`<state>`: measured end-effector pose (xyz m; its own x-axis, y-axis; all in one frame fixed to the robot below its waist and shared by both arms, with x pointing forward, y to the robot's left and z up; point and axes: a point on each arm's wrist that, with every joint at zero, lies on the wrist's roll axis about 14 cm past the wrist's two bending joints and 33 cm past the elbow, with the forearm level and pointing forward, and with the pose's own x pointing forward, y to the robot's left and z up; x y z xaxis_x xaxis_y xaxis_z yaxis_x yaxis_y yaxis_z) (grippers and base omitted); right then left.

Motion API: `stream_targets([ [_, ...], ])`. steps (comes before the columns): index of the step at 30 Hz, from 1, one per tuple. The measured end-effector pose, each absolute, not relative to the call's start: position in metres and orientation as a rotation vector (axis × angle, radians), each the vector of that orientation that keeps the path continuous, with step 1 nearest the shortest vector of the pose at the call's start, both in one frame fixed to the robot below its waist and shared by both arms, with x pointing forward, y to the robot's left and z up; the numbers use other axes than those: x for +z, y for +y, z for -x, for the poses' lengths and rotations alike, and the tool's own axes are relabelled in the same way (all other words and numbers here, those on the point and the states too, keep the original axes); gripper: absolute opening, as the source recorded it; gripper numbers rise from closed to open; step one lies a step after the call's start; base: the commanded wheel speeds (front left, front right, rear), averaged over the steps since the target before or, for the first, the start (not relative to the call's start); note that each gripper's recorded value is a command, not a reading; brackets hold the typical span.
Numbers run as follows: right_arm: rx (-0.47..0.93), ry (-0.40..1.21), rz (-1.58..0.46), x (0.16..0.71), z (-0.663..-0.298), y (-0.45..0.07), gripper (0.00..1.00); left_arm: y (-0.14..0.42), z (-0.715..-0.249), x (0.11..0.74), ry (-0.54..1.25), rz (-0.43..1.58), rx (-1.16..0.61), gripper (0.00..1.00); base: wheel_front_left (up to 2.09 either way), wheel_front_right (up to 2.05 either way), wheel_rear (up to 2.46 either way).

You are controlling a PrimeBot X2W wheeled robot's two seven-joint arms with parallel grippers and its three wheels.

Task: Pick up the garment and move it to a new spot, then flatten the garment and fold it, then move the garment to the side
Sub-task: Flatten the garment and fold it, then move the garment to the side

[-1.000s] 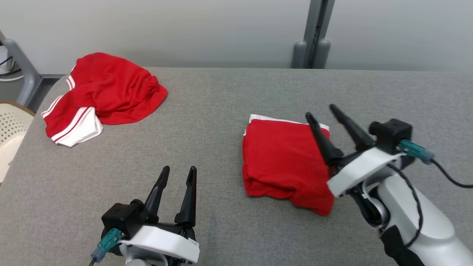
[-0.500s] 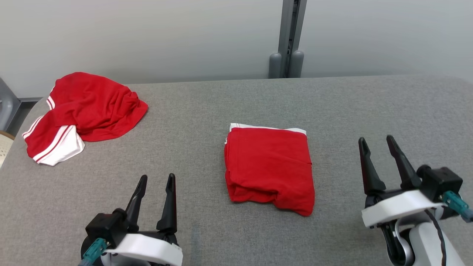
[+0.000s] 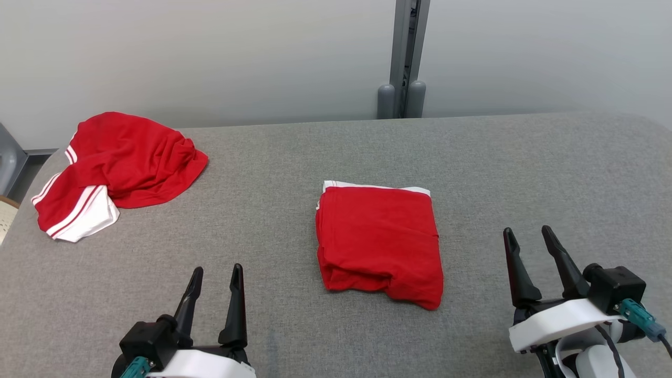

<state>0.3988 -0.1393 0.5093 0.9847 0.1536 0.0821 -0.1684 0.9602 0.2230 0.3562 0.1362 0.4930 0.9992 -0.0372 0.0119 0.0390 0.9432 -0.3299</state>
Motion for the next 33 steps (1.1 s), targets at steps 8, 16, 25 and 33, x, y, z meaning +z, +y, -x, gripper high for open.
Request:
stream_targets([
  [8,0.178,-0.048,-0.238,0.505,-0.399,-0.133,1.0,0.139,-0.355,0.491,-0.005,0.332,-0.029,1.0,0.0,0.0,0.0],
  [16,0.181,-0.049,-0.237,0.505,-0.4,-0.132,1.0,0.14,-0.355,0.491,-0.005,0.334,-0.023,1.0,0.0,0.0,0.0],
  [25,0.189,0.018,-0.2,0.498,-0.413,-0.13,1.0,0.144,-0.354,0.486,0.007,0.331,-0.011,1.0,0.0,0.0,0.0],
  [33,0.251,0.242,-0.14,0.473,-0.438,-0.116,1.0,0.148,-0.353,0.482,0.015,0.331,0.002,1.0,0.0,0.0,0.0],
])
